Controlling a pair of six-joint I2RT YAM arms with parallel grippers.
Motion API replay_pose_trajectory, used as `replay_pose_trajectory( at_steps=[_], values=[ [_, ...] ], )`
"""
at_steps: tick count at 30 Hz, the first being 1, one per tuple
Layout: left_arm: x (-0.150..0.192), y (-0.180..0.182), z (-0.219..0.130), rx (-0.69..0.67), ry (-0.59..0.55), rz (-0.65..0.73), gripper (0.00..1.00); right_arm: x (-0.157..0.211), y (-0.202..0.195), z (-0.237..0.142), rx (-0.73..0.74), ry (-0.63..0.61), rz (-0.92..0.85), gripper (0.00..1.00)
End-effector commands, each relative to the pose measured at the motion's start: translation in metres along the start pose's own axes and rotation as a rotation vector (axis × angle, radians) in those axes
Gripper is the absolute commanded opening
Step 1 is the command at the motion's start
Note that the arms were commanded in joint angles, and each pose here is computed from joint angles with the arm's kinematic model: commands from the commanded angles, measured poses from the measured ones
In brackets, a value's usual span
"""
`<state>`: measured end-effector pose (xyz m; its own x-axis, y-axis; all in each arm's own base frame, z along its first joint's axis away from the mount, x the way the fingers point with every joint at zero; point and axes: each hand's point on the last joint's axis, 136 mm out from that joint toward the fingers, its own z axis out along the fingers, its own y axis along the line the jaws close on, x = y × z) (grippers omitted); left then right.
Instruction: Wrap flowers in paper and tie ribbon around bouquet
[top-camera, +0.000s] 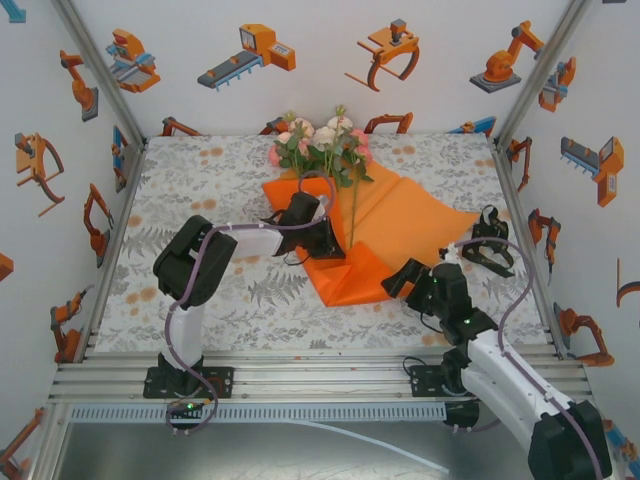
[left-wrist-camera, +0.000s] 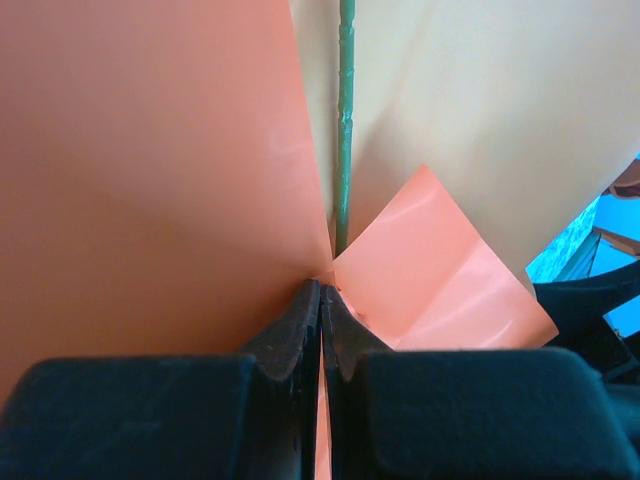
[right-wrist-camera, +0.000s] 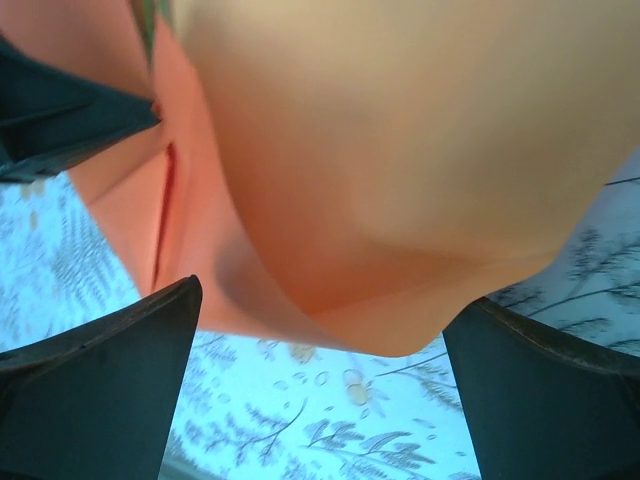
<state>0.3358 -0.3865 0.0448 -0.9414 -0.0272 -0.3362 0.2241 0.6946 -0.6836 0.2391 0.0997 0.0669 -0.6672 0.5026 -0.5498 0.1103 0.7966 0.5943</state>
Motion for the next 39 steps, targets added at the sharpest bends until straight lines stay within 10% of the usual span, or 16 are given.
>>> replay_pose_trajectory(
  at_steps=[1, 8, 16, 31, 39],
  values=[
    [-0.004, -0.005, 0.005, 0.008, 0.002, 0.005, 0.11, -0.01, -0.023, 0.007, 0.101, -0.097, 0.024, 0.9],
    [-0.005, -0.008, 0.004, 0.012, 0.005, 0.014, 0.1, -0.027, -0.014, 0.022, 0.125, -0.114, 0.02, 0.88],
    [-0.004, -0.007, 0.004, 0.009, 0.003, 0.016, 0.1, -0.053, 0.064, 0.018, -0.149, -0.137, -0.178, 0.52],
    [-0.004, -0.004, 0.009, 0.012, -0.001, -0.002, 0.1, -0.01, 0.136, 0.021, -0.37, 0.079, -0.468, 0.16],
    [-0.004, -0.001, 0.014, 0.012, -0.007, -0.023, 0.1, 0.006, 0.153, 0.029, -0.4, 0.177, -0.602, 0.29]
  ],
)
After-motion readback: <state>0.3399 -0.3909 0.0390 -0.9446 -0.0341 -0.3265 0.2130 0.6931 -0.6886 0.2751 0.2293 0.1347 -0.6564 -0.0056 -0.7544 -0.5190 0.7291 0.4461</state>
